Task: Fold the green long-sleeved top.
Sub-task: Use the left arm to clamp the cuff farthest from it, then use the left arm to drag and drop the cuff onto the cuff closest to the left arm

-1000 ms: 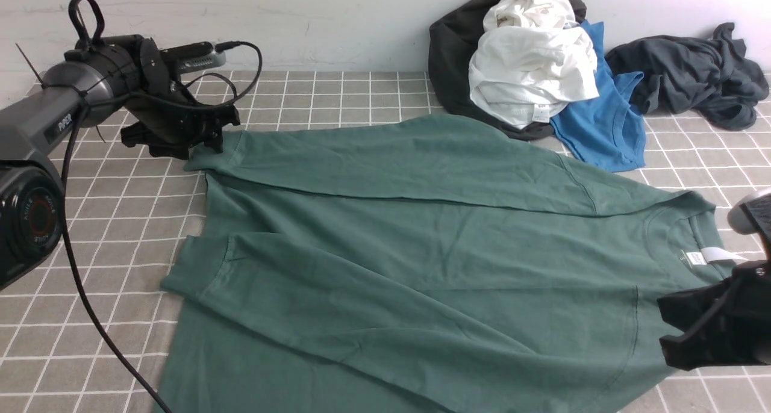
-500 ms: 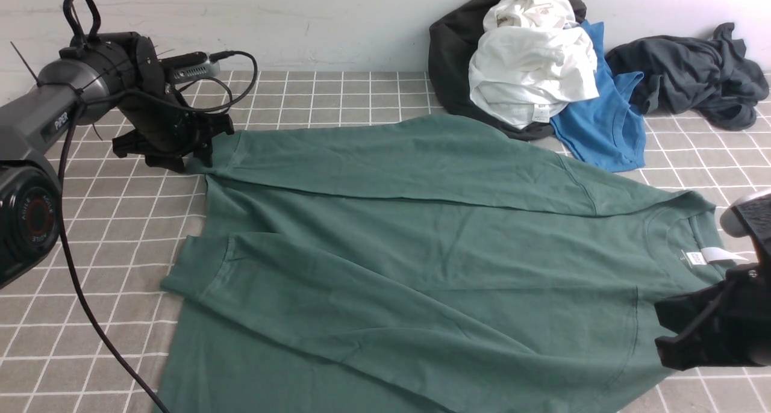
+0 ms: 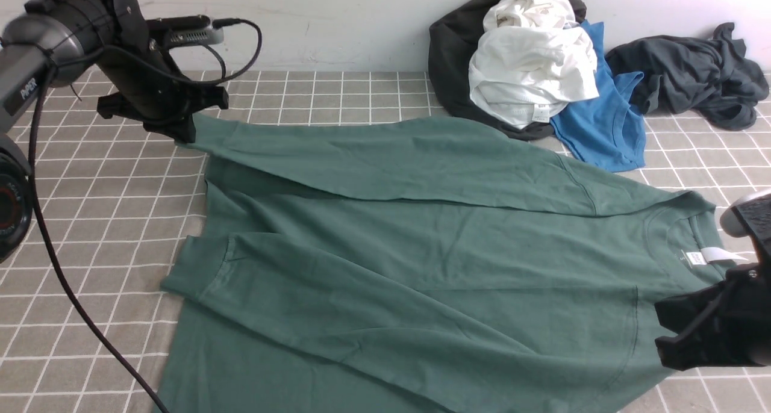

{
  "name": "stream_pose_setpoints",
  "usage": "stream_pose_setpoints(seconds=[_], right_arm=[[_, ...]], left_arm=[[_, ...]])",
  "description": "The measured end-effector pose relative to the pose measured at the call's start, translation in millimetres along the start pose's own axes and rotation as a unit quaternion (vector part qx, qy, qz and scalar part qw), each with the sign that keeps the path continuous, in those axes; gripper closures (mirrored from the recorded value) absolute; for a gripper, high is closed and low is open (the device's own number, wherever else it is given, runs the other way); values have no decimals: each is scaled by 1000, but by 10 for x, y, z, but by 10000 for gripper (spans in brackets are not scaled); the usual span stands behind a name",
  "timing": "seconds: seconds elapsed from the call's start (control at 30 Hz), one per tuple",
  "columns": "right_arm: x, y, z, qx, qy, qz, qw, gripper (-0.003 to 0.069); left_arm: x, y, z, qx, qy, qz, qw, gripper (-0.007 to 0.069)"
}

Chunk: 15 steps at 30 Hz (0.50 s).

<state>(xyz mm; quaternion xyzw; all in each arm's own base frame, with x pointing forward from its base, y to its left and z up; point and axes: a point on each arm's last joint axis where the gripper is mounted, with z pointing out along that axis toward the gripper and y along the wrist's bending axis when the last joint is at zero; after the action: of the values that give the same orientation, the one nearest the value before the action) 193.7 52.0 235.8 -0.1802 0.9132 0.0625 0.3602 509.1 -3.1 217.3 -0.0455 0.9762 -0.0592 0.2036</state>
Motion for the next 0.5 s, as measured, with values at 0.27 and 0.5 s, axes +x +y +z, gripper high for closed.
stream_pose_setpoints(seconds=[0.27,0.5], right_arm=[[7,3,0,-2,4,-3,1000,669],[22,10,-2,-6,13,-4,1000,669]], left_arm=[[168,-97,-308,33,65,86,994,632],[547,-144,-1002,36,66,87,993,632]])
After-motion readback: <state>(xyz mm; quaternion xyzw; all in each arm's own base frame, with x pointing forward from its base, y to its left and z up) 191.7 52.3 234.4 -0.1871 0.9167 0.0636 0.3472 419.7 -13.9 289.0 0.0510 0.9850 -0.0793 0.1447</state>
